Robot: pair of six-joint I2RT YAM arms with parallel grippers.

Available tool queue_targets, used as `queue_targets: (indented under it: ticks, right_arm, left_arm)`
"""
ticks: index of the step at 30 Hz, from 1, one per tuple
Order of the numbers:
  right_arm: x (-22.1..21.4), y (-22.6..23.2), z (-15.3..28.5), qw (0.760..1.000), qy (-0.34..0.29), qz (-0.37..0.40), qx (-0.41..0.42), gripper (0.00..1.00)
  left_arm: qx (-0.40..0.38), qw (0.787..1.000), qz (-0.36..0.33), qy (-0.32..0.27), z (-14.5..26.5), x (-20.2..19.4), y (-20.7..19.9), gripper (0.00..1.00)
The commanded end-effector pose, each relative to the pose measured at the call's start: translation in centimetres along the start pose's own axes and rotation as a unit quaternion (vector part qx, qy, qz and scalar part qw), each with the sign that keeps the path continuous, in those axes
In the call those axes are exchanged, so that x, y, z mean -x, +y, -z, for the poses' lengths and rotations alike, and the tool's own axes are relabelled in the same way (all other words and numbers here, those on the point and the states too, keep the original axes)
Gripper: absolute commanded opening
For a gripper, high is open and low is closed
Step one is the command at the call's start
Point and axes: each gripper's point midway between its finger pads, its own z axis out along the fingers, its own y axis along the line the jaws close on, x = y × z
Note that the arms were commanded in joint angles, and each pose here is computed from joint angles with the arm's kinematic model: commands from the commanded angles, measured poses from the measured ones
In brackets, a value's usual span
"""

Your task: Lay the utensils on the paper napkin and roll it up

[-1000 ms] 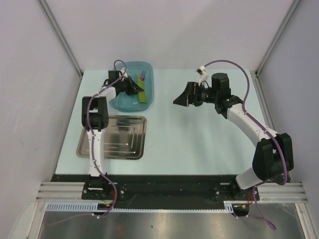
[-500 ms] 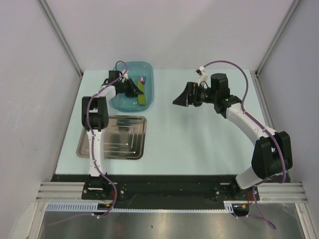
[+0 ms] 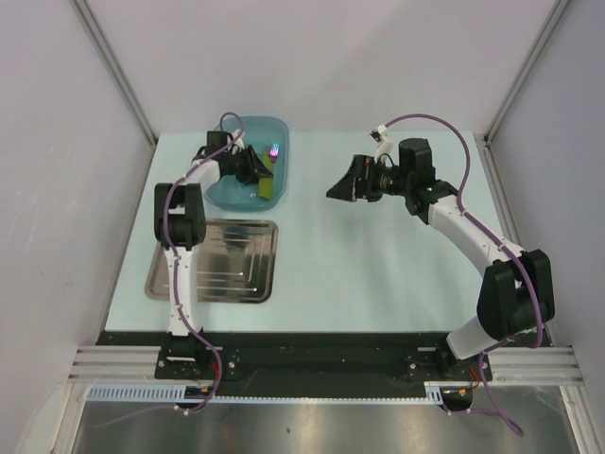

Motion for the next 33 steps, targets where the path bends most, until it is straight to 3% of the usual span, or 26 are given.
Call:
queue_targets:
  ticks: [1, 4, 11, 15, 18, 33]
  right_arm:
    - [2.0, 2.4, 0.6, 0.999, -0.022, 0.034, 0.025, 1.0]
    - [2.1, 2.9, 0.8, 0.999, -0.023, 0.039, 0.028, 1.0]
    - [2.4, 3.8, 1.1, 0.998, -0.027, 0.047, 0.036, 1.0]
    - [2.5, 4.0, 1.2, 0.998, -0.028, 0.051, 0.039, 1.0]
    - [2.5, 4.2, 1.3, 0.997, -0.028, 0.054, 0.04, 1.0]
    - [1.9, 4.2, 1.9, 0.997, -0.025, 0.055, 0.038, 1.0]
  left_arm:
    - [0.047, 0.996, -0.053, -0.055, 3.2, 3.0, -1.1, 0.46]
    - [0.055, 0.993, -0.072, -0.069, 4.2, 3.6, -2.1, 0.54]
    - [0.074, 0.989, -0.084, -0.093, 5.9, 4.6, -3.2, 0.59]
    - [0.093, 0.984, -0.1, -0.113, 7.2, 5.5, -3.6, 0.58]
    - [0.105, 0.98, -0.126, -0.113, 8.0, 5.3, -3.7, 0.51]
    - [0.121, 0.987, -0.1, -0.032, 6.0, -0.8, 0.0, 0.39]
